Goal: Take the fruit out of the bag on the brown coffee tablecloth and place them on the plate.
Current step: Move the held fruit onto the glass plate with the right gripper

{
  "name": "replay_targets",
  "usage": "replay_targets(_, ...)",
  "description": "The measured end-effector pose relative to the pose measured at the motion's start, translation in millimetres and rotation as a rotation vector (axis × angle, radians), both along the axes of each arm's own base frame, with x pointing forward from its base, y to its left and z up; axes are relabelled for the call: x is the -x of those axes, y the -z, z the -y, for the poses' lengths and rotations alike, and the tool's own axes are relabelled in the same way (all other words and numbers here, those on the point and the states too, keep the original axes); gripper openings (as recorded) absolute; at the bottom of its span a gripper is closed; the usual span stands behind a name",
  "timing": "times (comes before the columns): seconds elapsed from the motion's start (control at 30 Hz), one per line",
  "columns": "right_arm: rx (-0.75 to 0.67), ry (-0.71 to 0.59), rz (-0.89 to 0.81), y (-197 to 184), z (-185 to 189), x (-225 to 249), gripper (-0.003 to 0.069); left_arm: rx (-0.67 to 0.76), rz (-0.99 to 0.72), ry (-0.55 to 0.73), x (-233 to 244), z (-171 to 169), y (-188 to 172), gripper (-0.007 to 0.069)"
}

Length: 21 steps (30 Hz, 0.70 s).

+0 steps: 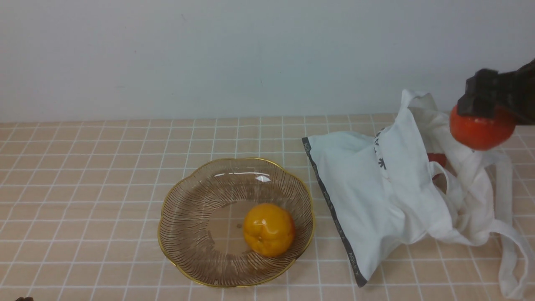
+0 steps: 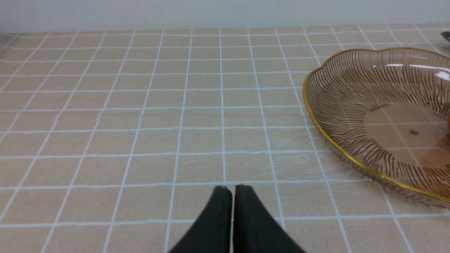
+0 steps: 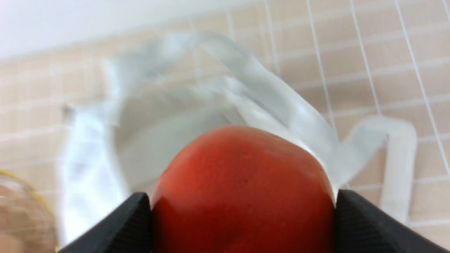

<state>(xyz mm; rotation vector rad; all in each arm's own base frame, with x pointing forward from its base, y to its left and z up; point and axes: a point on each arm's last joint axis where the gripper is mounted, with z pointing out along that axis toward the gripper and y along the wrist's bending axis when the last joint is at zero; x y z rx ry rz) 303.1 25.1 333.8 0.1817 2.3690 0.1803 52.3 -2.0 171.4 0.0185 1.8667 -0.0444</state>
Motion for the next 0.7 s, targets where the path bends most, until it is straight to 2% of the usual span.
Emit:
replay_targets(0.17, -0.081, -0.138, 0.163, -36.0, -21.6, 23.7, 0.0600, 0.000, 0.000, 0.000, 0.0, 0.0, 0.0, -0.0008)
replay_targets(0.37, -0.209, -0.420, 0.218, -45.2, -85.9, 41.2, 0.0600, 0.000, 0.000, 0.000, 0.0, 0.0, 0.0, -0.0008)
replay_targets(0.53, -0.215, -0.667, 0.174, -19.8, -155.1, 47.5, 0.0600, 0.000, 0.000, 0.000, 0.0, 0.0, 0.0, -0.0008)
replay_targets(0.57, -0.214, -0.666, 0.168, -17.8, -155.9, 46.2, 0.0600, 0.000, 0.000, 0.000, 0.0, 0.0, 0.0, -0.0008)
replay_targets(0.7, -0.164, -0.761, 0.086, 34.8, -212.8, 39.7, 0.0600, 0.000, 0.000, 0.000, 0.0, 0.0, 0.0, -0.0008)
